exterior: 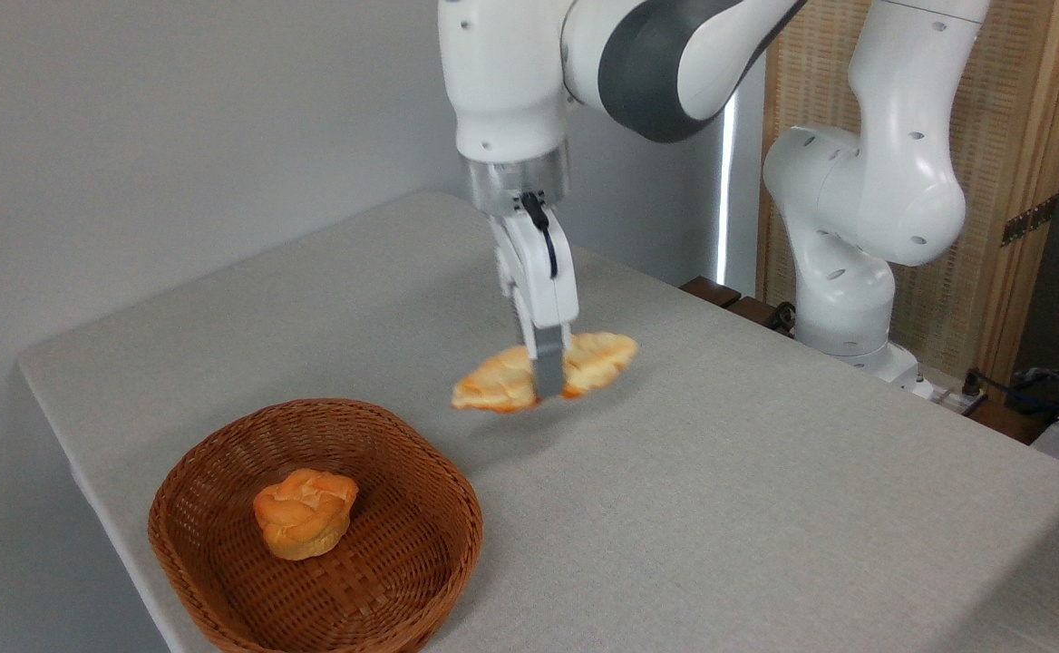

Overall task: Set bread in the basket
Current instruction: 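Lift the pastry and carry it over the wicker basket, then open the gripper to release the pastry into the basket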

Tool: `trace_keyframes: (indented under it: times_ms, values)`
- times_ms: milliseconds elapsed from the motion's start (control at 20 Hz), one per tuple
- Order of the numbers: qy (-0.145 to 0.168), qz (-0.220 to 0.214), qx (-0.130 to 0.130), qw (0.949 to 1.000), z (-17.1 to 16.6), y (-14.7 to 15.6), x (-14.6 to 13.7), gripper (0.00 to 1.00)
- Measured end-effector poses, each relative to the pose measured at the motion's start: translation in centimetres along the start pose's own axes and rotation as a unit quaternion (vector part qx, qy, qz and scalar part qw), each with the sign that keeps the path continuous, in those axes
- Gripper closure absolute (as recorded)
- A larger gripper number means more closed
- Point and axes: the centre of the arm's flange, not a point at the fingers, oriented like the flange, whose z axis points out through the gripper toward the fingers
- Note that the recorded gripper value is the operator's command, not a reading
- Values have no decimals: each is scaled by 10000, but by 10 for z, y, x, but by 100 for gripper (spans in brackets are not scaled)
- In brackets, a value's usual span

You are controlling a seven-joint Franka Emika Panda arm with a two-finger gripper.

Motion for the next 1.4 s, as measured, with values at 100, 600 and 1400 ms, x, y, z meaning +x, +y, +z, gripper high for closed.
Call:
trace_keyframes:
  times_ms: [100, 600, 1400]
  values:
    - [319, -343, 29, 9989, -17, -12, 12, 59]
    - [1162, -1461, 530, 9810, -40, -125, 55, 54]
    - [1216, -1014, 1295, 9789, -14, -170, 52, 0]
